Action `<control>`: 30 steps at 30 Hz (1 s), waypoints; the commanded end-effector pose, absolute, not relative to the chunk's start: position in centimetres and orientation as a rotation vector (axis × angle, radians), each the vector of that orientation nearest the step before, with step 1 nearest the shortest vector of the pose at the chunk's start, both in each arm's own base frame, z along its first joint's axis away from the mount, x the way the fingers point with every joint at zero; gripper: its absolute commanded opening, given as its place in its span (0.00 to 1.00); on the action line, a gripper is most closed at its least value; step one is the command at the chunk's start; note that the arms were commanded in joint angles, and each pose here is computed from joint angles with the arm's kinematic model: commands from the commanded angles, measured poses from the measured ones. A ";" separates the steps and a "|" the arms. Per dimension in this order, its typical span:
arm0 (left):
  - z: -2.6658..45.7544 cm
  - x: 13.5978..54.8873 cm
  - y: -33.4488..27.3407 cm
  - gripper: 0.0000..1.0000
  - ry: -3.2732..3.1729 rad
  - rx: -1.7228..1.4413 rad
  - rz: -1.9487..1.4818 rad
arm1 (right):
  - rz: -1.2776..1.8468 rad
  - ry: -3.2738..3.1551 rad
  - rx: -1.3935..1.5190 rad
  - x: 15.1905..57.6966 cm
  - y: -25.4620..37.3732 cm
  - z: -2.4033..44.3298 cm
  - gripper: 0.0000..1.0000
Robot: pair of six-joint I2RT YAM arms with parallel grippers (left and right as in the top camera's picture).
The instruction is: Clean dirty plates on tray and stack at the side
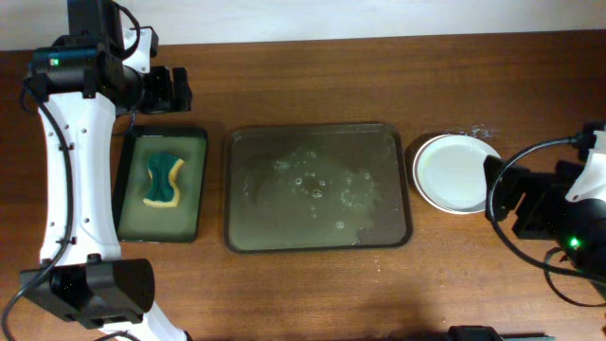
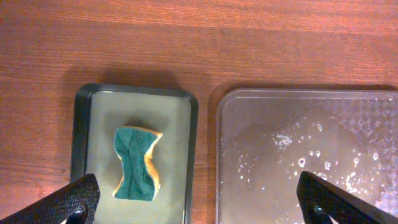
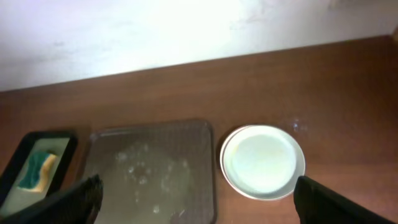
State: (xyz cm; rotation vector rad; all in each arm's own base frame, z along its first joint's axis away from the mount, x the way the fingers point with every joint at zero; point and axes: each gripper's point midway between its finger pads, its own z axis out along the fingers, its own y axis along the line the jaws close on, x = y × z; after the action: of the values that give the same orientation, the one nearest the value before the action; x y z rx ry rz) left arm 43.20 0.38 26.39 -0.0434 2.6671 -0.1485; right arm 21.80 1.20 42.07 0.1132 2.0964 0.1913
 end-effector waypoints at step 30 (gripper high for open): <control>26.2 43.3 0.3 0.99 2.670 -0.058 -0.166 | 0.182 1.489 -0.011 24.4 2.6 19.7 0.98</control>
State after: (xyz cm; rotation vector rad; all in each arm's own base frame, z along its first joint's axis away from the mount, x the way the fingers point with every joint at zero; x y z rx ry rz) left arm 43.21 0.38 26.30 -0.0436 2.6697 -0.1493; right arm 24.17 2.69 21.24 -0.0222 1.4630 0.1848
